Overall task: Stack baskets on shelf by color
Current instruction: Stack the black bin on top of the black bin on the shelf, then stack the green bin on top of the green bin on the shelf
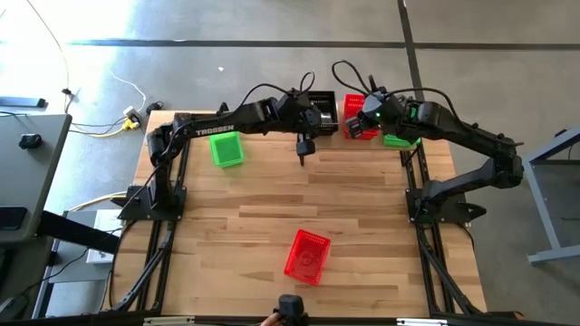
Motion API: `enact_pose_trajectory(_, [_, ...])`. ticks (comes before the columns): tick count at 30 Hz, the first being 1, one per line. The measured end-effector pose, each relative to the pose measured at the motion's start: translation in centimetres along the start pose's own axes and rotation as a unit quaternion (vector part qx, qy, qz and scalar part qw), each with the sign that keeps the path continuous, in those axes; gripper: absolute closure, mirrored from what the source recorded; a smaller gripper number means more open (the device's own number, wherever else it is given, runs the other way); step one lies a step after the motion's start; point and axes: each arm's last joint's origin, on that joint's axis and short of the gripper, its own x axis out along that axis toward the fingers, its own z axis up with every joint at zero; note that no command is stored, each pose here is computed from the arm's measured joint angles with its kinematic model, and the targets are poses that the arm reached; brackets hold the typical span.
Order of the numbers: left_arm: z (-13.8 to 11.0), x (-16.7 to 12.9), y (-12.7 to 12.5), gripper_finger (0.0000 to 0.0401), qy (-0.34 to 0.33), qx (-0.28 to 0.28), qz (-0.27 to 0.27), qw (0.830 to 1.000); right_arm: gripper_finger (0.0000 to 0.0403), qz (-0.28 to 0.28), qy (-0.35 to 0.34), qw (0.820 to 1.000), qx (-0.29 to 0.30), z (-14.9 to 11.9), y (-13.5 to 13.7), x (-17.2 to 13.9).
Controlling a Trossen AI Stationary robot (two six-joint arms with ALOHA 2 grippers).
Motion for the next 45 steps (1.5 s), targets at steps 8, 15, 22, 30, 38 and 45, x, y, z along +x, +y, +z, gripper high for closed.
enact_pose_trajectory(8, [2.1, -2.1, 1.2, 0.0241, 0.003, -0.022, 0.034, 0.999, 0.0284, 0.006, 0.007, 1.0, -0.003, -0.1, 0.0, 0.0])
enact_pose_trajectory(15, [3.2, -3.2, 1.9, 0.0242, -0.007, -0.03, 0.066, 0.997, 0.0284, 0.006, 0.007, 1.0, -0.003, -0.1, 0.0, 0.0])
enact_pose_trajectory(22, [2.2, -1.5, 1.3, 0.0242, 0.032, -0.029, 0.048, 0.998, 0.0284, 0.003, 0.011, 1.0, -0.006, -0.2, 0.0, 0.0])
enact_pose_trajectory(30, [1.0, 0.6, 0.7, 0.0242, 0.069, -0.034, 0.038, 0.996, 0.0284, -0.003, 0.022, 1.0, 0.0, -0.4, -0.2, 0.0])
enact_pose_trajectory(38, [1.6, -1.2, 1.3, 0.0242, 0.068, -0.03, 0.088, 0.993, 0.0284, -0.005, 0.03, 1.0, -0.004, -0.6, -0.2, -0.1])
enact_pose_trajectory(45, [2.3, -5.6, 2.2, 0.0242, 0.076, -0.031, 0.12, 0.989, 0.0284, 0.003, 0.035, 0.999, -0.006, -0.6, -0.2, -0.1])
